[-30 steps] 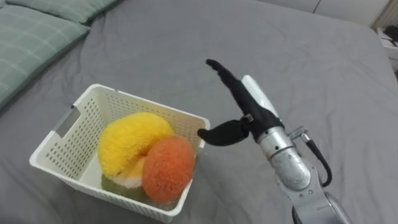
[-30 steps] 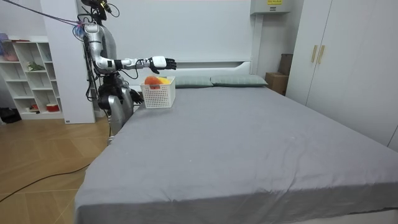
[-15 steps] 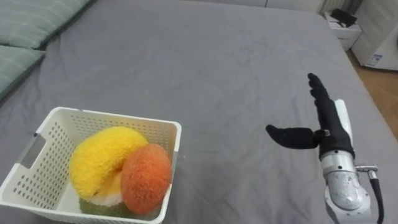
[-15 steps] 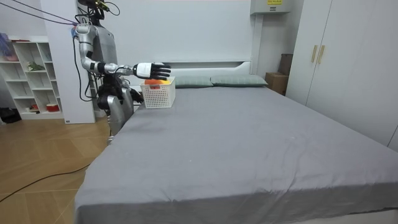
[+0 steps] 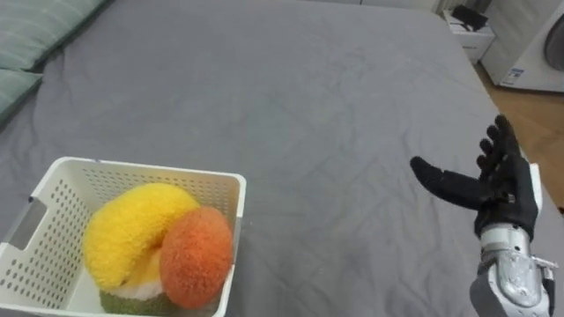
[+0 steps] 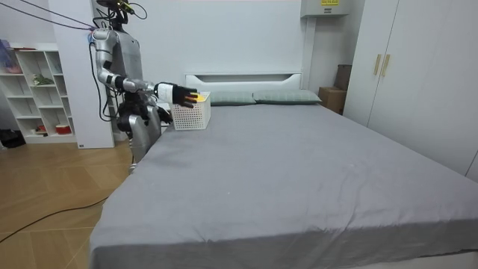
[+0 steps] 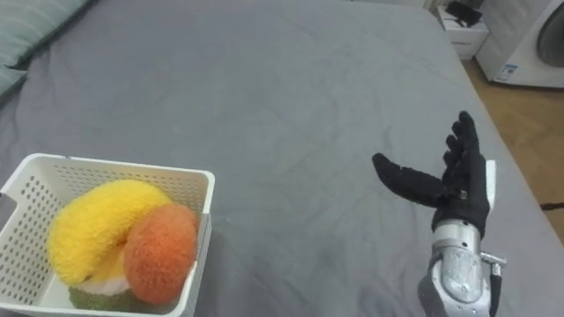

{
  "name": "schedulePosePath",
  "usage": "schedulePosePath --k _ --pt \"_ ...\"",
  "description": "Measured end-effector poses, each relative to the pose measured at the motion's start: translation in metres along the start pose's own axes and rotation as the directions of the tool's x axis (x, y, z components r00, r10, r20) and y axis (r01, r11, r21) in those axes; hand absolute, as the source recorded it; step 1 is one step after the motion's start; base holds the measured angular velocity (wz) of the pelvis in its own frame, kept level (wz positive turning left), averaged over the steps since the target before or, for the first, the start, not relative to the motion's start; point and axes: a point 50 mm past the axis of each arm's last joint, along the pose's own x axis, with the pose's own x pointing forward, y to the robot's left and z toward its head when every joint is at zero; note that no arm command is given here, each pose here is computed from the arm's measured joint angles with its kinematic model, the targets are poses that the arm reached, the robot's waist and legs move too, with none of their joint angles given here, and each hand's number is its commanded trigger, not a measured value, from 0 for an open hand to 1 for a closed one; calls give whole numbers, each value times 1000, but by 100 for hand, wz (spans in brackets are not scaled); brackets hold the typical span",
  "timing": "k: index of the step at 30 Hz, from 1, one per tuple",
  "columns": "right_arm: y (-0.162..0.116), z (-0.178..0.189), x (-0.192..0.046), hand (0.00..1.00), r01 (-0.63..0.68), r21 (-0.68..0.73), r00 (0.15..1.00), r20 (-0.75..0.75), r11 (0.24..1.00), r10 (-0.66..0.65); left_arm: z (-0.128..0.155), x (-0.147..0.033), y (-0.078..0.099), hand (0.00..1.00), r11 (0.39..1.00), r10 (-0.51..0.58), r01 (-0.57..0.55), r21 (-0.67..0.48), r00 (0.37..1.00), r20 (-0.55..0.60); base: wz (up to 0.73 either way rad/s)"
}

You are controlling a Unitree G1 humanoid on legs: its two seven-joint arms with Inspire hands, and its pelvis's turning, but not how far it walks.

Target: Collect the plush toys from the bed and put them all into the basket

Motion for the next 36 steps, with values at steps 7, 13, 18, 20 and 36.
schedulePosePath --k 7,13,18,20,36 --pt "-76 -93 -31 0 379 85 848 -430 922 -309 -10 -3 -2 0 1000 -4 4 -8 999 -34 4" --pt "-126 -152 -96 0 558 -158 562 -651 815 -511 -19 -4 -3 0 999 -4 0 -44 996 -84 1" --pt "-144 -170 -138 0 612 -238 418 -712 754 -564 -23 -4 -1 0 997 7 -15 -72 994 -109 0" --pt "-146 -172 -143 0 640 -231 395 -720 733 -571 -25 -5 -1 0 996 8 -18 -83 993 -122 -3" --pt "-121 -190 -149 0 487 -101 415 -847 867 -332 -26 -7 -8 0 996 -48 37 -86 991 -128 -1"
